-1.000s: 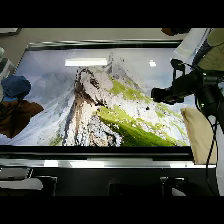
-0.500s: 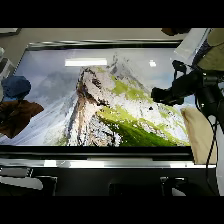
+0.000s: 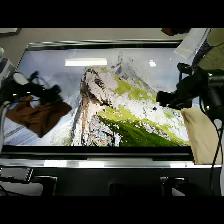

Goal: Fold the clothes and pants, and hang the long-sleeved shirts on hangers.

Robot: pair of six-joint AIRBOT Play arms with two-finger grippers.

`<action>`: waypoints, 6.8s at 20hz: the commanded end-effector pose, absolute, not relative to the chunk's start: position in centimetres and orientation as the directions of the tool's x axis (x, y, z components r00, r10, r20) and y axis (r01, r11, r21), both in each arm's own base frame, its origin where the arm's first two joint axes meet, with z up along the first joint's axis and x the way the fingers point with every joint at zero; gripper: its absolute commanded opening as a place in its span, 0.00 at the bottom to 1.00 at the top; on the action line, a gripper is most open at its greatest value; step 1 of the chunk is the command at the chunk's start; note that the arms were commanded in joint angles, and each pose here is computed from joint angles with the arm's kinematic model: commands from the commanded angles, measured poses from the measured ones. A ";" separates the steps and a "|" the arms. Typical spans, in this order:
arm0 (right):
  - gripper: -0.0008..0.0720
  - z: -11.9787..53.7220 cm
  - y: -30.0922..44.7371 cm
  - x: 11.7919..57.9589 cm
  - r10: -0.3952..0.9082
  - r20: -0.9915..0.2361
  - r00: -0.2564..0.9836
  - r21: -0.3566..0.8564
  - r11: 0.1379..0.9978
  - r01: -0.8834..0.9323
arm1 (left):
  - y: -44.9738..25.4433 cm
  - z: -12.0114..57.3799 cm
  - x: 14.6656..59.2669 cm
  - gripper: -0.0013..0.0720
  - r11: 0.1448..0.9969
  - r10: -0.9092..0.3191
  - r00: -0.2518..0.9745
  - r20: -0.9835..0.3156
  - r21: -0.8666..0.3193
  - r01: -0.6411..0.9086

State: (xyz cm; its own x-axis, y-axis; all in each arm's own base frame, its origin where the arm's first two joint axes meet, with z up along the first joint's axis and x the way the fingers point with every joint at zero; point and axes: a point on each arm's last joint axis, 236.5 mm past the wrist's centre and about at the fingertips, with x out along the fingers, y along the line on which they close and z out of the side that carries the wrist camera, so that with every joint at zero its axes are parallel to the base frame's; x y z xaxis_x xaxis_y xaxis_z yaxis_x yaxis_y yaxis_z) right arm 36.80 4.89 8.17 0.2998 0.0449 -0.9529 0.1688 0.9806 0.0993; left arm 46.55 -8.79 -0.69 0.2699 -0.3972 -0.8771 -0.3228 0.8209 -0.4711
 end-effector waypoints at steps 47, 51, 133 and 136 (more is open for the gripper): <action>0.05 -8.3 21.5 42.2 0.695 -0.696 0.180 0.717 0.662 0.217 | 6.2 -0.3 40.7 0.88 0.762 -0.326 0.365 -0.872 -0.471 -0.445; 0.05 -6.2 19.9 42.5 0.679 -0.703 0.211 0.711 0.673 0.204 | 4.9 -3.7 41.4 0.88 0.706 -0.367 0.418 -0.831 -0.542 -0.456; 0.68 -7.0 4.7 28.1 0.667 -0.729 0.154 0.673 0.656 0.342 | 13.0 9.5 39.4 0.67 0.691 -0.224 0.605 -0.764 -0.562 -0.454; 0.68 -8.7 5.9 27.2 0.688 -0.703 0.182 0.698 0.617 0.365 | 12.6 9.2 39.5 0.67 0.693 -0.232 0.599 -0.767 -0.562 -0.451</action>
State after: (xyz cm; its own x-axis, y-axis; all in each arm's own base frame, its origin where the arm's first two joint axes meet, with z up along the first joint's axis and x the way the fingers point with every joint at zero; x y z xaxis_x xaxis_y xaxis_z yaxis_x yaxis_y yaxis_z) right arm 28.82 4.34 -6.80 0.1510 0.6566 -0.7389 0.3434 0.6661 0.6621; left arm 39.98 12.56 9.14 0.6054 -0.2323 -0.7612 -0.4482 0.6908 -0.5674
